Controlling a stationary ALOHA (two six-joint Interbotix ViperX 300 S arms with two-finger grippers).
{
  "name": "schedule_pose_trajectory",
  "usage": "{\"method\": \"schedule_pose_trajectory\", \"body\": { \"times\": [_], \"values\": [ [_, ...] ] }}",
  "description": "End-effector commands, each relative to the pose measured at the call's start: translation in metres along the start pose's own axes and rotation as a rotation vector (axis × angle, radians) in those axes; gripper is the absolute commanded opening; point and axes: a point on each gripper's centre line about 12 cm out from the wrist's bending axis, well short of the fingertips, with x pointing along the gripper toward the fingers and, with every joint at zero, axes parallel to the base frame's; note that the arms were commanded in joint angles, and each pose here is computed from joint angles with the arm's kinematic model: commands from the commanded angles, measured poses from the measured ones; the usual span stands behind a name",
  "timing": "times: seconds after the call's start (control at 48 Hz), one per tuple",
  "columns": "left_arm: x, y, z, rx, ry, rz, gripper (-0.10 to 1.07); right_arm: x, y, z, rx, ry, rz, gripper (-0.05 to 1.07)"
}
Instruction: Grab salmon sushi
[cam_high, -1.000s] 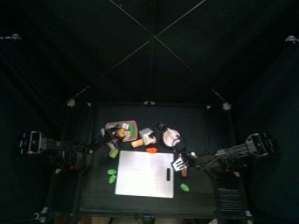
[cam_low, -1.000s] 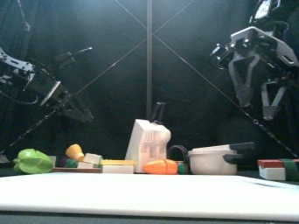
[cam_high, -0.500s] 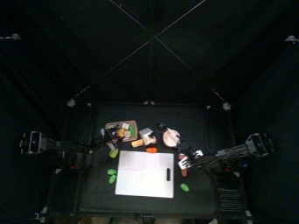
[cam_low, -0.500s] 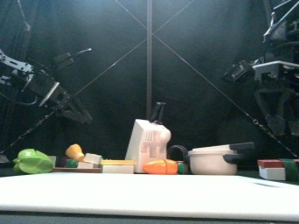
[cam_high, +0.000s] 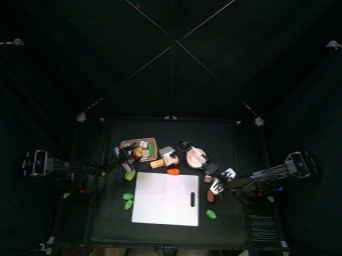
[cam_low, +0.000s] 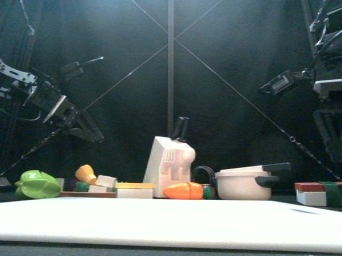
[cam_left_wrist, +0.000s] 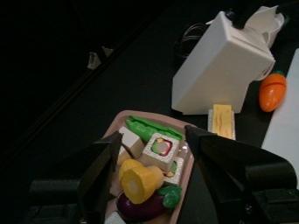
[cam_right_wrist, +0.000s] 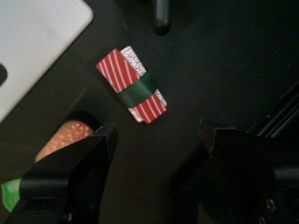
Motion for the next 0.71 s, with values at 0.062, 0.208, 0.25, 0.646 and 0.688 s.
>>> {"method": "schedule_pose_trajectory", "body": {
  "times": [0.062,0.208,0.25,0.646,0.688],
  "values": [
    [0.001,0.000,0.004,-0.006,-0.010,0.003,0.94,0.001,-0.001,-0.003,-0.052,0.001,0.014,1.02],
    [0.001,0.000,0.004,-0.007,-0.010,0.003,0.94,0.008,0.000,-0.007,-0.075,-0.016,0.031,1.02],
    [0.001,0.000,0.004,-0.006,-0.010,0.003,0.94,0.009,0.000,-0.007,-0.081,-0.026,0.039,1.02],
    [0.001,0.000,0.002,-0.005,-0.003,-0.002,0.94,0.031,-0.001,-0.014,-0.157,-0.081,0.066,1.02],
    [0.001,0.000,0.003,-0.006,-0.005,-0.002,0.94,0.033,-0.002,-0.016,-0.160,-0.078,0.066,1.02]
  ]
}}
